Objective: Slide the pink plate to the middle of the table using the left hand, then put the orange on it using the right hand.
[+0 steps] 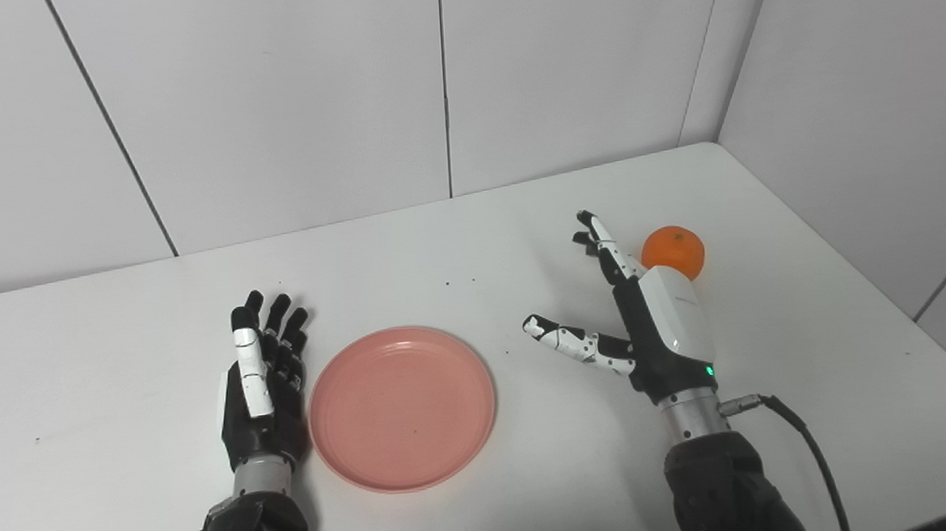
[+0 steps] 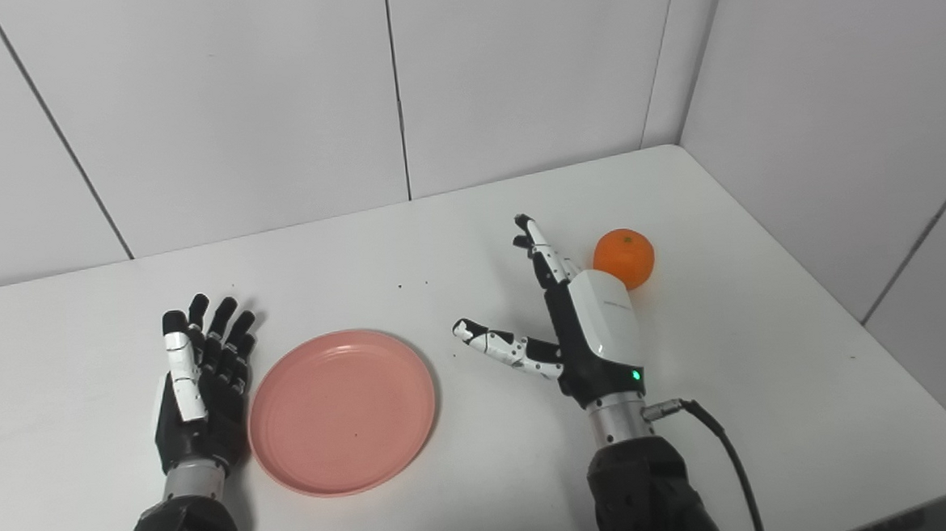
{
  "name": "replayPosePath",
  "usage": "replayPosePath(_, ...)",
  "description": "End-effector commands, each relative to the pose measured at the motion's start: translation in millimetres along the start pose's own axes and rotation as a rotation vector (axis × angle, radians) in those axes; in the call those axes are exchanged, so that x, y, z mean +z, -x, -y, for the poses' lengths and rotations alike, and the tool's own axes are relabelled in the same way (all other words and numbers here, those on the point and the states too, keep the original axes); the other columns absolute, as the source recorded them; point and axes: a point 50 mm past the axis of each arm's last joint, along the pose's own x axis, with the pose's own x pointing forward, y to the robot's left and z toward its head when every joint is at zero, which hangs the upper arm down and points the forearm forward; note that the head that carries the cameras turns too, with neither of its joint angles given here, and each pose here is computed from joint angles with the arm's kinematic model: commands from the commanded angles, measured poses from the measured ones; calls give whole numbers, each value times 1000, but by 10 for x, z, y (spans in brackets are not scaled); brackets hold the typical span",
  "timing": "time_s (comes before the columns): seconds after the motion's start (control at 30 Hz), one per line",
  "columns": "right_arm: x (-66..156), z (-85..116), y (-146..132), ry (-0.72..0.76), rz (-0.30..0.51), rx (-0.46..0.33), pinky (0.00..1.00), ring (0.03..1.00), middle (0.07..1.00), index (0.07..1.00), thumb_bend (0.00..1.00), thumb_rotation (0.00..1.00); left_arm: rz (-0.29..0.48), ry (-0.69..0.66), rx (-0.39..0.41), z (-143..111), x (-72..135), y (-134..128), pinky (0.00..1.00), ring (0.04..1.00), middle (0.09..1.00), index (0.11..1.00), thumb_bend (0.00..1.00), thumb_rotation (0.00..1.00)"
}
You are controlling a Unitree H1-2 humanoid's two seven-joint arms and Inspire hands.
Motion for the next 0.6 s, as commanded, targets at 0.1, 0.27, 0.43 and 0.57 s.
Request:
replayPosePath(0.1, 69, 359, -315, 166, 120, -101, 841, 858, 876, 879, 763, 825, -118, 50, 67, -121, -268, 116, 997, 927, 946, 991, 777, 881)
replayPosePath(0.27, 9, 554, -501, 306, 166, -120, 857, 846, 851, 834, 758, 839, -128, 70, 72, -119, -272, 120, 1000, 927, 949, 985, 759, 876)
replayPosePath(0.43, -126, 743, -720, 447, 167, -105, 867, 819, 775, 755, 760, 856, -134, 71, 74, -102, -272, 124, 1000, 922, 933, 972, 763, 872)
replayPosePath(0.57, -231, 832, -860, 519, 139, -84, 874, 799, 750, 726, 794, 849, -134, 74, 74, -98, -281, 124, 1000, 924, 922, 978, 757, 878)
